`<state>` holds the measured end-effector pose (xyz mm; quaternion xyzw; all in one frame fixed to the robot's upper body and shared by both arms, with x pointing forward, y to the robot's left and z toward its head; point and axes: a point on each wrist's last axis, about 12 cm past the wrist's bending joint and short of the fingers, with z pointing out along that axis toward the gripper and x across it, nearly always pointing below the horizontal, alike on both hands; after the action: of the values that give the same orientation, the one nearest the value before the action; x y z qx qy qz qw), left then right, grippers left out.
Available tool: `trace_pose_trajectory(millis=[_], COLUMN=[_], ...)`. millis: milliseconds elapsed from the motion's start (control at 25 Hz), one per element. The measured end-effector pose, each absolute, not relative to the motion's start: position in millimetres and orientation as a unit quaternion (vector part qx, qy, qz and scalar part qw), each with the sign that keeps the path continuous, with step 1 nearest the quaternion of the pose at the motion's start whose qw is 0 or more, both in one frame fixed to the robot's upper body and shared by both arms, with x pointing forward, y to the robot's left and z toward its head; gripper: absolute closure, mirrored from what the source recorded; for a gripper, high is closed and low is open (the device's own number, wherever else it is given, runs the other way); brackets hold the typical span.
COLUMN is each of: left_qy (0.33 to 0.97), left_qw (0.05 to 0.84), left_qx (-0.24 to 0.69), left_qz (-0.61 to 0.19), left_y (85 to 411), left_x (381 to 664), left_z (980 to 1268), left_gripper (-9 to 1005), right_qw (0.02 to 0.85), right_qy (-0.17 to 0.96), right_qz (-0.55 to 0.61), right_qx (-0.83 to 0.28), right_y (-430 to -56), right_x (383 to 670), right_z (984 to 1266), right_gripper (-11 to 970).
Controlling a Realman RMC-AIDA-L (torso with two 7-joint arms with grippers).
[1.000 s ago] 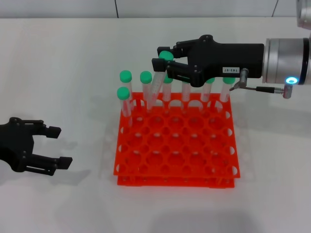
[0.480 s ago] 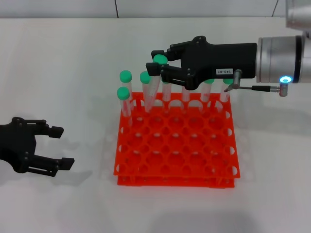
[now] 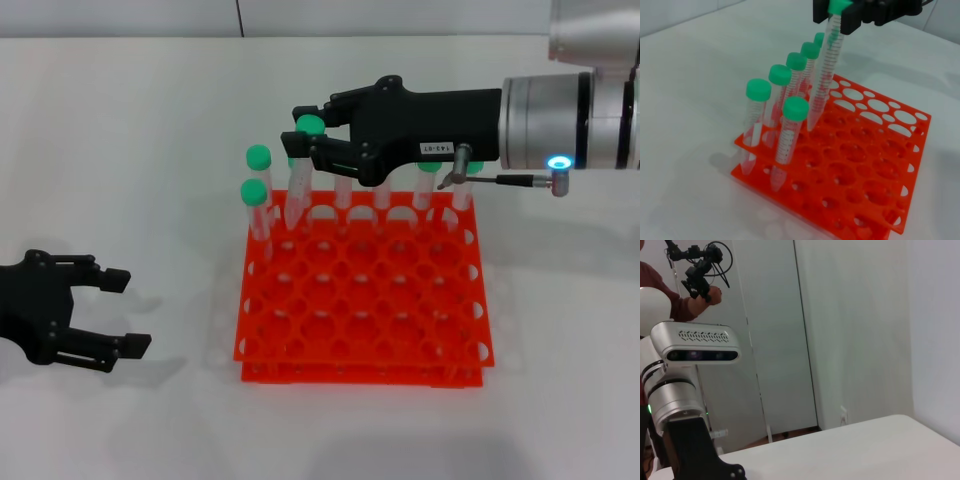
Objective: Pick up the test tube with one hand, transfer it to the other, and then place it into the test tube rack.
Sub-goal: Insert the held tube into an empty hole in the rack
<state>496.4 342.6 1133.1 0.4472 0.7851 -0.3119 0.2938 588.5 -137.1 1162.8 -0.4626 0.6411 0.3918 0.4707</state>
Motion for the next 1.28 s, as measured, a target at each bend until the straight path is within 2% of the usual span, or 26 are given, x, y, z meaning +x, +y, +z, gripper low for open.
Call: trace_pose_trajectory(millis=[1280], left_qy=[0.781], left_qw=[0.297], left_qx=[0.452], left_qz=[-0.313], left_y=[340.1], left_x=[497.4], left_z=[1131.8], left_gripper=[112], right_qw=[0.458], right_qy=[0.66], right_qz=[0.375], right_qx=[-0.462], right_y=[-132.6], right_x=[594.2], right_z=[1150.5], right_gripper=[693])
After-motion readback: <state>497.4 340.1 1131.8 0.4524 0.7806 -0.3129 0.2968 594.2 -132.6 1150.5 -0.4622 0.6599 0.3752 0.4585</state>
